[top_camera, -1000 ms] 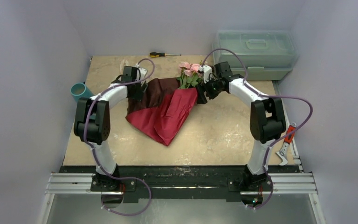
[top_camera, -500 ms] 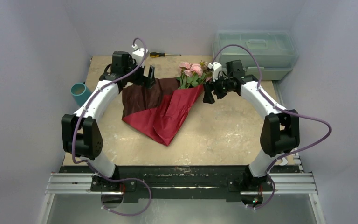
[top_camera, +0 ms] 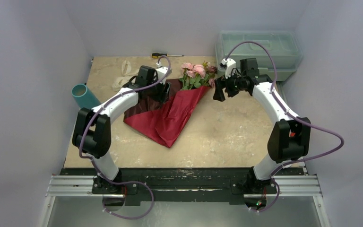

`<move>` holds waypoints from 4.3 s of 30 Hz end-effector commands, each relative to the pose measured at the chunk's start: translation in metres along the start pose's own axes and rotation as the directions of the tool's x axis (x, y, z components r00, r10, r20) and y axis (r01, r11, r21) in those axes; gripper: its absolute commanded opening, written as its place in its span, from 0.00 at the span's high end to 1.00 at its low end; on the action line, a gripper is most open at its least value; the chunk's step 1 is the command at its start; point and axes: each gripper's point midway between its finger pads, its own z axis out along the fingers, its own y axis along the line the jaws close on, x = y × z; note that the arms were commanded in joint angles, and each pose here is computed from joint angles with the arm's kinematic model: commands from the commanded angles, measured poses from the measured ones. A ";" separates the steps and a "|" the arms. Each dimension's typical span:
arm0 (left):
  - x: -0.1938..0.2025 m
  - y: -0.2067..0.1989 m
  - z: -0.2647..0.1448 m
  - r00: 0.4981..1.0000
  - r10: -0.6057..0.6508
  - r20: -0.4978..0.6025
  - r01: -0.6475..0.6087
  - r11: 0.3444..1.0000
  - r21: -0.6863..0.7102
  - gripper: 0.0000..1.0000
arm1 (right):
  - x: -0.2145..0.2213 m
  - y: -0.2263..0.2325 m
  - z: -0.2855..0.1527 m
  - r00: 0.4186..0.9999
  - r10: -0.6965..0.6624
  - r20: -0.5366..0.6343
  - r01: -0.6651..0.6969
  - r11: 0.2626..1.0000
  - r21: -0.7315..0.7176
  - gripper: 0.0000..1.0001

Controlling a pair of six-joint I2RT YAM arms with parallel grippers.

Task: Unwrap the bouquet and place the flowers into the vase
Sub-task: Unfold the wrapping paper at the center of the board.

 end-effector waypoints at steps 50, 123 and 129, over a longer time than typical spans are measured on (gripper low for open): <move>0.047 -0.331 -0.040 0.602 0.619 0.505 -0.750 0.220 0.624 0.43 | 0.015 0.057 0.045 0.998 -0.027 -0.060 0.016 0.983 -0.184 0.24; 0.183 -0.086 -0.165 0.618 0.733 -0.283 -0.357 0.582 0.730 1.00 | 0.114 0.015 0.117 0.920 0.024 -0.391 -0.056 0.996 -0.069 0.39; 0.229 -0.076 -0.169 0.497 0.785 -0.369 -0.324 0.562 0.761 1.00 | 0.118 0.012 0.115 0.917 0.024 -0.399 -0.047 0.998 -0.047 0.39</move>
